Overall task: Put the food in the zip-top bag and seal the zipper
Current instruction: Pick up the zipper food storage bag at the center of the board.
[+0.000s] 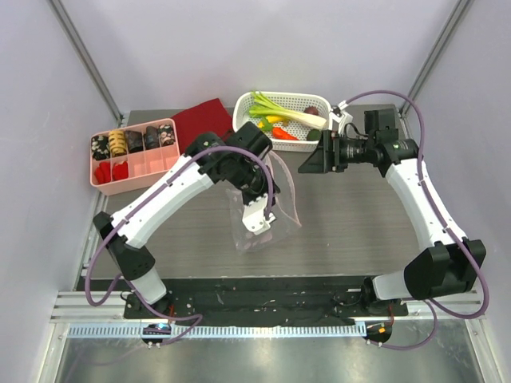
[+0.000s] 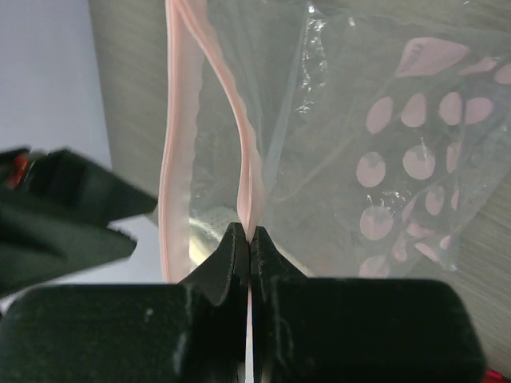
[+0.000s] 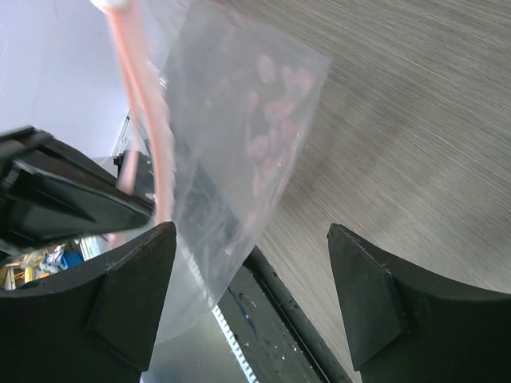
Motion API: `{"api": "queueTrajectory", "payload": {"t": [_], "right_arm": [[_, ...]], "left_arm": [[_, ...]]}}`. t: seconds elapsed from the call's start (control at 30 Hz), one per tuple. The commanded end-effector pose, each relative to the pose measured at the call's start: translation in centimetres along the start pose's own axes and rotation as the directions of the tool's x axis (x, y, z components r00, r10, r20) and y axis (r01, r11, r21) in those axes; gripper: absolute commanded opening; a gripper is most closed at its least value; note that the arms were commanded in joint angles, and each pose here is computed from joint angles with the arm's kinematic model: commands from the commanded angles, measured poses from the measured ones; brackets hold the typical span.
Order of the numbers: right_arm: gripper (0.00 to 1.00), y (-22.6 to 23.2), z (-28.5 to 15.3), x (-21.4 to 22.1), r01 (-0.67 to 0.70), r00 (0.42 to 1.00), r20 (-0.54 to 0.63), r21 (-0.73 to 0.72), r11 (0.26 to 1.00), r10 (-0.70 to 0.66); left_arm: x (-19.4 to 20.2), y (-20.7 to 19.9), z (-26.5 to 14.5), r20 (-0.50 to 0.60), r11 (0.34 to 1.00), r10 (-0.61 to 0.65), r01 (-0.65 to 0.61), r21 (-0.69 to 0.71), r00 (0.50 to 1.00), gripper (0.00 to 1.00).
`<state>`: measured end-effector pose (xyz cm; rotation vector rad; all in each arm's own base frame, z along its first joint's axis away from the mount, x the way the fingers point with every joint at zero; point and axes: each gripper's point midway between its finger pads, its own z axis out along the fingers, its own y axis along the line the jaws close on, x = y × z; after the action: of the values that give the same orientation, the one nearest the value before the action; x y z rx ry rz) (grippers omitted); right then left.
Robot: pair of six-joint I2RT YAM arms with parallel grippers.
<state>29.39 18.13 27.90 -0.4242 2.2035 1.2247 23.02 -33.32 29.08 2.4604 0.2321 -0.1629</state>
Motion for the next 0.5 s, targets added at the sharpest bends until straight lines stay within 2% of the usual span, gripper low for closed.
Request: {"api": "queueTrajectory", "payload": {"t": [0.0,0.3,0.47], "right_arm": [[0.82,2.0,0.2,-1.8,0.07,0.996,0.055,-0.009,0.997,-0.07],[0.79,2.1,1.8,0.8,0.139,0.99,-0.016,0.015,0.99,-0.139],[0.73,2.0,3.6,1.1,0.16,0.986,-0.047,0.012,0.987,-0.159]], "left_arm": [[-4.1,-6.8,0.3,0.136,0.966,-0.089,0.052,0.255,0.987,0.0],[-4.0,-6.7,1.2,0.15,0.959,-0.137,0.093,0.269,0.979,0.01],[-4.0,-6.7,1.5,0.151,0.955,-0.151,0.106,0.275,0.977,0.02]]}}
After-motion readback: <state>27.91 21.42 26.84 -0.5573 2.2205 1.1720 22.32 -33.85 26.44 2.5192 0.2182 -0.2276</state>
